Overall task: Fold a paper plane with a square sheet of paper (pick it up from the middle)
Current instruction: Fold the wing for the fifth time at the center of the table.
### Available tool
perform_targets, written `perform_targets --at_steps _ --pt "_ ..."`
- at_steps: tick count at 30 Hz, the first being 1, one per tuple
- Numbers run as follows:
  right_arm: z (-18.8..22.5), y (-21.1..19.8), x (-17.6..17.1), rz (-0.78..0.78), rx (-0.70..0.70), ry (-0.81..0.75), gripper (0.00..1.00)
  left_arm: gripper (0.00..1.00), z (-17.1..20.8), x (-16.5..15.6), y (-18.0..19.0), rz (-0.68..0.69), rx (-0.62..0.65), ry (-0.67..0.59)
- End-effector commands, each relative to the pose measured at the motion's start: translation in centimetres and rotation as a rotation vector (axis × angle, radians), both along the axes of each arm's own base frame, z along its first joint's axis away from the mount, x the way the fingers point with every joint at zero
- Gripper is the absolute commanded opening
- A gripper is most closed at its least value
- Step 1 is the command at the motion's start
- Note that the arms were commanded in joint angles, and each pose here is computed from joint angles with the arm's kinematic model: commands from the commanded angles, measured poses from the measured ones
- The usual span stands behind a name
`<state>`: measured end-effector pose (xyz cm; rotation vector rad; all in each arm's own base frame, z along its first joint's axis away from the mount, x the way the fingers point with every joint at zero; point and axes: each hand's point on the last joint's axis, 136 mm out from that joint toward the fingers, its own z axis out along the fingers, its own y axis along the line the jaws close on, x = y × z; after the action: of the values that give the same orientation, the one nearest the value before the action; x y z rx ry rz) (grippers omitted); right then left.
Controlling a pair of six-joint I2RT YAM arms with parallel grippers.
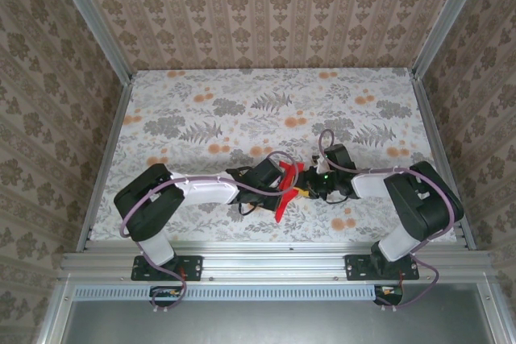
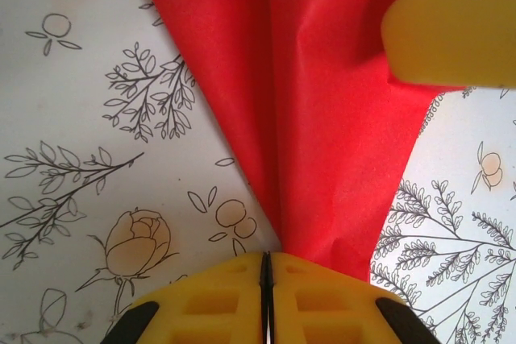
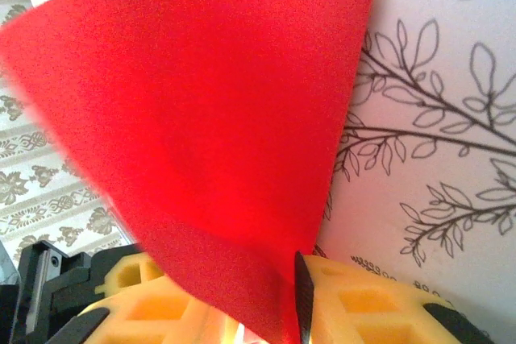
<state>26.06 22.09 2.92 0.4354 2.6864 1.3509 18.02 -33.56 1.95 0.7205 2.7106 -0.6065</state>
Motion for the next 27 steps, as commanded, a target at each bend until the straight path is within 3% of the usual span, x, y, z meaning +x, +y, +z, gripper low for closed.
perform_targets --at_steps 1,5,11,17,27 --pt "1.2 0.5 -0.2 0.003 0.048 -0.019 0.32 0.11 -0.3 0.2 -0.7 -0.005 -0.011 -0.005" --pt "1.2 0.1 -0.1 0.009 0.005 -0.028 0.34 0.11 0.1 0.2 -1.0 -0.002 -0.028 -0.008" --pt "0.6 -0.3 0.1 0.025 -0.051 -0.024 0.17 0.12 1.3 0.4 -1.3 0.002 -0.053 -0.024" --pt "0.3 -0.7 0.2 0.032 -0.088 -0.020 0.08 0.15 3.0 0.4 -1.1 0.009 -0.076 -0.040" --pt "0.0 -0.9 0.3 0.040 -0.119 -0.007 0.03 0.24 4.0 -1.6 -0.8 0.021 -0.081 -0.058"
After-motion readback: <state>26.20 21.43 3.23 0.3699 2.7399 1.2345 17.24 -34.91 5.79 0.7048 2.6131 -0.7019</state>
